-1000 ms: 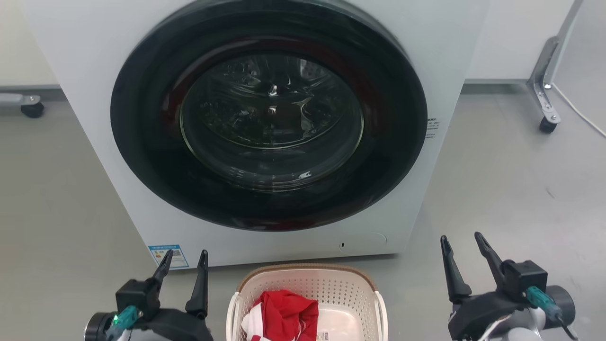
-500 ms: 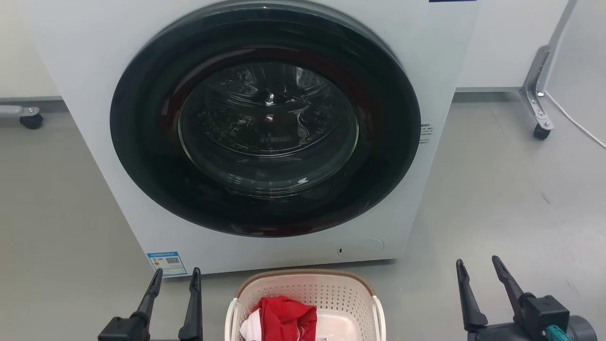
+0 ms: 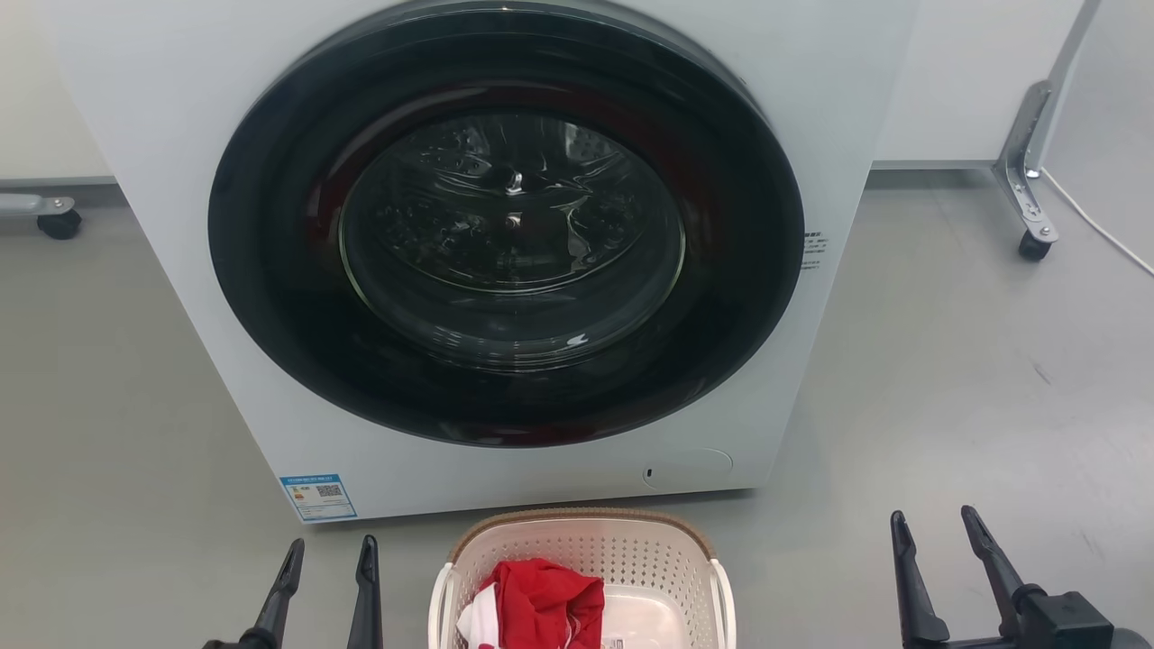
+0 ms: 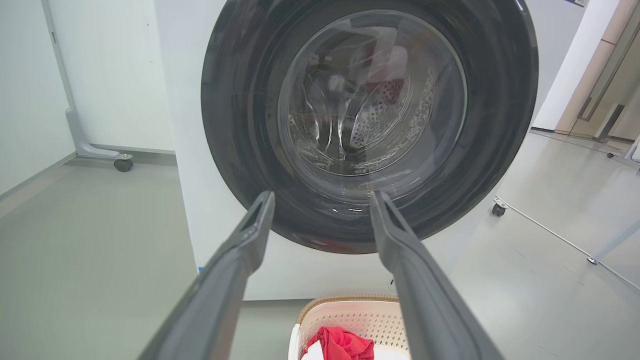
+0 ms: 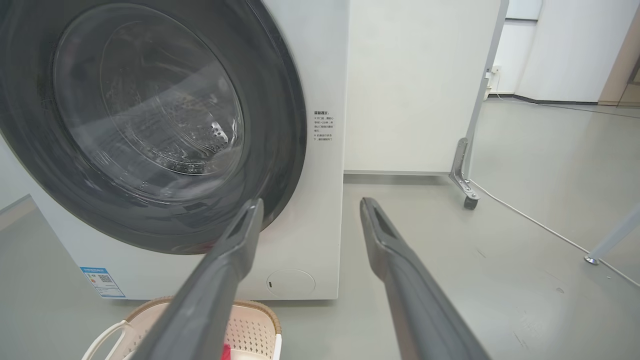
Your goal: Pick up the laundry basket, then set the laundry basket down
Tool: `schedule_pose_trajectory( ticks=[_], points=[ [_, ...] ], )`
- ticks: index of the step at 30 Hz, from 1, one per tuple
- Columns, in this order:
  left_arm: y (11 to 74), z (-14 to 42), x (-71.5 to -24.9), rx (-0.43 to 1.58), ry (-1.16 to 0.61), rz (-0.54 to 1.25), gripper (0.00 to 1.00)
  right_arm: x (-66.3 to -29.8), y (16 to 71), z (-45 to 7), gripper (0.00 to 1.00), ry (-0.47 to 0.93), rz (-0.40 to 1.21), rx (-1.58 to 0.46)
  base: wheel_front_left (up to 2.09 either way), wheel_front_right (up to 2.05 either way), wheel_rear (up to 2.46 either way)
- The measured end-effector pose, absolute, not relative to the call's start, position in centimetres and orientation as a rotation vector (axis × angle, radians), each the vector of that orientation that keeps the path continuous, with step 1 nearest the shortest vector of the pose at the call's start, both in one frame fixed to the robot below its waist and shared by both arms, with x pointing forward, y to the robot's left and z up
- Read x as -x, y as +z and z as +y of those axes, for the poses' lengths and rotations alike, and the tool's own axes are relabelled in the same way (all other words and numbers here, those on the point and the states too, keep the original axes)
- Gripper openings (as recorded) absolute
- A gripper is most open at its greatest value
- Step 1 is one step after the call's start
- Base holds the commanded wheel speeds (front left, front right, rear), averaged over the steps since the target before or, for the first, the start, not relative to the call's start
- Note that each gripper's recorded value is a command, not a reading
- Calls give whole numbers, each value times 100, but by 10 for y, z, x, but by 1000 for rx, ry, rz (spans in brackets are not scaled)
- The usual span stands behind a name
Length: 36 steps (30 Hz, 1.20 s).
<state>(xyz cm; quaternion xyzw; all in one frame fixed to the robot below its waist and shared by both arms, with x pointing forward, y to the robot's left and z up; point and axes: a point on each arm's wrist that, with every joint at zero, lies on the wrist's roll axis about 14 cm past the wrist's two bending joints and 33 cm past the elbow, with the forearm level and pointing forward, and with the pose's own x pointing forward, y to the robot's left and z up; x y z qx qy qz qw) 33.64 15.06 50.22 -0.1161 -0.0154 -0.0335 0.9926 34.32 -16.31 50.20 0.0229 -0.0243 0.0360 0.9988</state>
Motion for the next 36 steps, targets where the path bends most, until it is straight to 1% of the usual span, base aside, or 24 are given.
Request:
schedule_pose_trajectory(
  ticks=[26,27,33,36],
  points=[
    [493,156,-332,195,-45,19,100,-342,505,-163,100,64,-63,-24,0,0,0],
    [493,155,-332,195,-45,22,0,-343,505,-163,0,63,-63,-24,0,0,0],
    [473,153,-325,203,-36,85,0,-335,483,-160,0,59,6,-41,0,0,0],
    [471,155,-325,220,-34,97,0,-336,482,-162,0,50,17,-63,0,0,0]
  ],
)
